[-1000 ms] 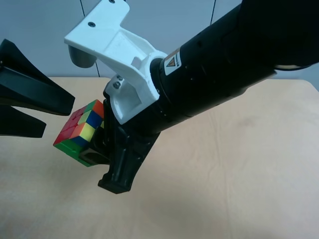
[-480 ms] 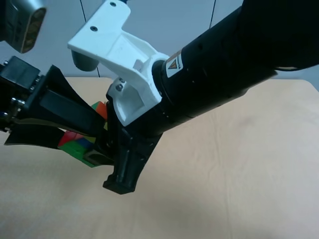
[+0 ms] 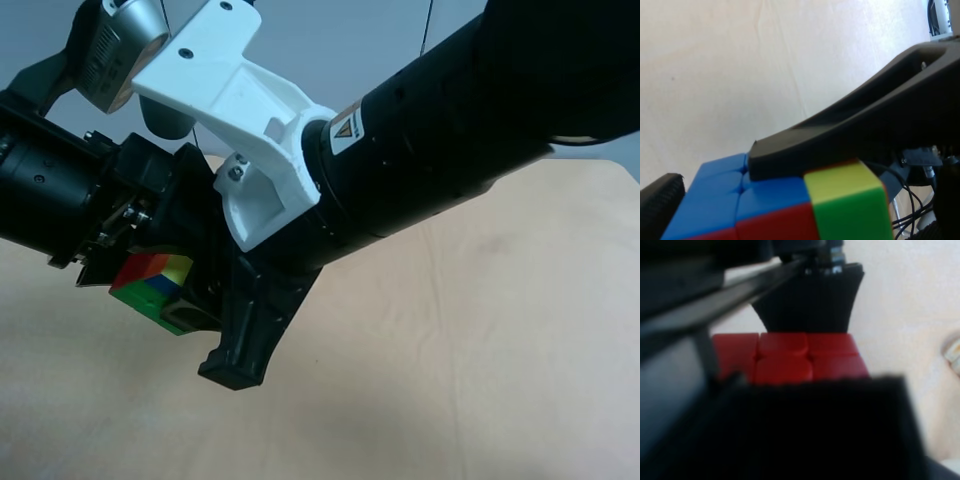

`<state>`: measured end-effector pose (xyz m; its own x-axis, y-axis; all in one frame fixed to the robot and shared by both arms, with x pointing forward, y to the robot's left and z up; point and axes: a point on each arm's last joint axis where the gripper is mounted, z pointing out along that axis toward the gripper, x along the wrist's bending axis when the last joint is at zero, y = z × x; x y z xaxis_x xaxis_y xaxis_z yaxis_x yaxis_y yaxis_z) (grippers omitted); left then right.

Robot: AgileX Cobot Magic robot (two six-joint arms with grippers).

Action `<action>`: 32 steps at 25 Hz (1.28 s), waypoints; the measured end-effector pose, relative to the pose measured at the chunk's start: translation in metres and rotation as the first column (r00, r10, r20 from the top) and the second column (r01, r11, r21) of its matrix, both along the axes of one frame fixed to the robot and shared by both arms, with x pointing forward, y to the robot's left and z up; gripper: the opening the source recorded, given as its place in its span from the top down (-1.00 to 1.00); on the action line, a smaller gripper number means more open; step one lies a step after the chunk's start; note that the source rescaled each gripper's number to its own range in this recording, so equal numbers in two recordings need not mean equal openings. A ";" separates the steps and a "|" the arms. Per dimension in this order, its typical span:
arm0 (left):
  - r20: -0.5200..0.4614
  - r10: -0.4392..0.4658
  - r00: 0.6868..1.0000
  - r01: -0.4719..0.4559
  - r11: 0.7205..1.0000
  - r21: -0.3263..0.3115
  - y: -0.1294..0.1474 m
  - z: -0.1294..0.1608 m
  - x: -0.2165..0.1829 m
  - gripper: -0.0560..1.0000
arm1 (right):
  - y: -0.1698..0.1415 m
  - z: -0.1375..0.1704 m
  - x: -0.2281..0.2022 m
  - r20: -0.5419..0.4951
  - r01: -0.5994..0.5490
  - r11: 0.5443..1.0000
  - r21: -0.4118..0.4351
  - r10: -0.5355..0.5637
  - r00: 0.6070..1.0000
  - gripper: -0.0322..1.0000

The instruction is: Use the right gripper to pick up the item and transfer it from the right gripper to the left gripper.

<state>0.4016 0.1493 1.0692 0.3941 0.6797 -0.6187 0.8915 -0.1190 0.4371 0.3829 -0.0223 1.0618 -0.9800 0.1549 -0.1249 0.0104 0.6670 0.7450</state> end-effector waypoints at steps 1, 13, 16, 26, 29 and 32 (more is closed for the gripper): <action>-0.001 0.000 1.000 0.000 1.000 -0.001 0.000 0.000 0.000 -0.69 | 0.000 0.000 0.000 0.000 0.000 1.000 0.000 0.000 1.000 0.93; 0.012 0.012 1.000 -0.012 1.000 0.022 0.000 -0.003 0.003 0.76 | 0.000 0.000 0.000 0.004 0.002 1.000 0.003 -0.002 1.000 0.92; 0.012 0.012 1.000 -0.012 1.000 0.022 0.000 -0.003 0.003 0.76 | 0.000 0.000 0.000 0.005 0.001 1.000 0.001 -0.001 1.000 0.92; 0.010 0.006 1.000 -0.007 1.000 0.007 -0.001 -0.002 0.003 0.89 | -0.001 -0.001 -0.002 0.013 -0.040 0.999 -0.025 0.040 0.999 -0.88; 0.010 0.006 1.000 -0.007 1.000 0.007 -0.001 -0.002 0.003 0.89 | -0.001 -0.001 -0.002 0.013 -0.040 0.999 -0.025 0.040 0.999 -0.97; 0.010 0.006 1.000 -0.007 1.000 0.007 -0.001 -0.002 0.003 0.89 | -0.002 0.001 -0.003 0.011 -0.044 0.999 -0.026 0.044 0.999 -0.99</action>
<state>0.4045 0.1485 1.0673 0.3960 0.6868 -0.6095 0.8877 -0.1165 0.4455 0.3801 -0.0244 1.0625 -0.9843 0.1082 -0.1398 -0.0279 0.6854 0.7276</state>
